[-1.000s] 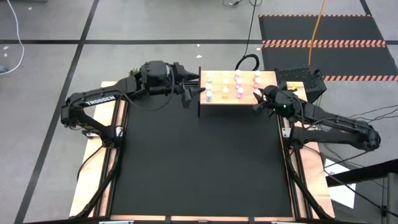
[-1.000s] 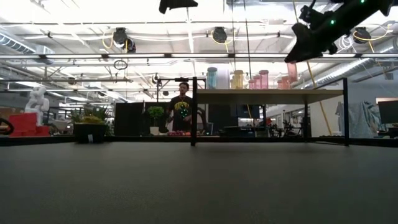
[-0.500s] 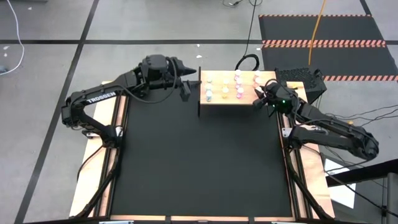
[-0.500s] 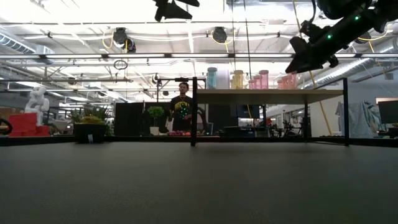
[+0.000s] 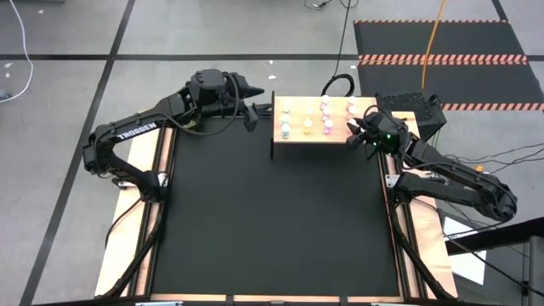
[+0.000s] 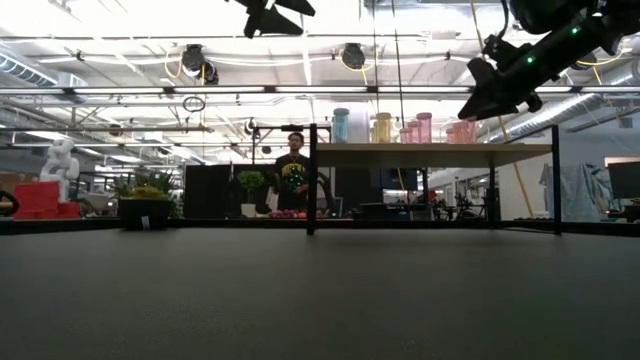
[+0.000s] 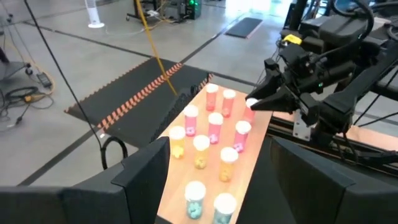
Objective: Pick and place medicine bottles onto shelf by color
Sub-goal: Put the orange pill bottle aligned with the other orange pill bottles on the shelf, then return to Home Position
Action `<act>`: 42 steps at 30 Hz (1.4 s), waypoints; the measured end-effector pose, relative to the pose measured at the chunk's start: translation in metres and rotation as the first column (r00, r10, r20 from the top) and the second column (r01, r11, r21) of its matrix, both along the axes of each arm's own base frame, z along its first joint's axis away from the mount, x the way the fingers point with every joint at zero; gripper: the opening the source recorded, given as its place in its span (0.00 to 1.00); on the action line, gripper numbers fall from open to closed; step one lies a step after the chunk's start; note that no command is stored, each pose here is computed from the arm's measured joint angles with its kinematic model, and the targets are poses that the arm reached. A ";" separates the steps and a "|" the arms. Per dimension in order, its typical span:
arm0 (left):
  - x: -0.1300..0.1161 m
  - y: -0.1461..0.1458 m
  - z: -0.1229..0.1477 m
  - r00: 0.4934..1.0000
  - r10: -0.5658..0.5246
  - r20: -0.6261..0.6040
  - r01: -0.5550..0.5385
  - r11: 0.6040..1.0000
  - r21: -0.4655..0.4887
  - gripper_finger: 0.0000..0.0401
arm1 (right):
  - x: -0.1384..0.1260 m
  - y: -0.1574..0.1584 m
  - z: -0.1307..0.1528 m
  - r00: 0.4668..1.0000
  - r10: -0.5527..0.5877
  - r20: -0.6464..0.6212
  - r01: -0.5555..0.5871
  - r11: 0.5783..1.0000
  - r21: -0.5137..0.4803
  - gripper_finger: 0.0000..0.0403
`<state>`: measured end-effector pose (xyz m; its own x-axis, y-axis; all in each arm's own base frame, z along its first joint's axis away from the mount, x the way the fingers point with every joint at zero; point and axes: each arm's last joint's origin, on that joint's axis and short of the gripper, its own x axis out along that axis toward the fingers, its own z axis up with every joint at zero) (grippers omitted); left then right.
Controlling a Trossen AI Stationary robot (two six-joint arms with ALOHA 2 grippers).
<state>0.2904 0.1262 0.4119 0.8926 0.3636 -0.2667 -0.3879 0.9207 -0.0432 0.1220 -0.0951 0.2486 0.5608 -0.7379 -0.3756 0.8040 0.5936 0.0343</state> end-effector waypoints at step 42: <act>-0.149 -0.070 0.049 0.953 0.007 0.303 -0.039 0.994 0.100 0.04 | 0.088 0.086 0.076 0.597 0.704 0.386 -0.730 0.675 -0.102 0.07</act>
<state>0.1410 0.0563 0.4604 0.9166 0.3963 0.0538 -0.3927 0.9173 -0.0665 0.2103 -0.0095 0.3246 0.9984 -0.0206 -0.0527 0.0346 0.9589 0.2815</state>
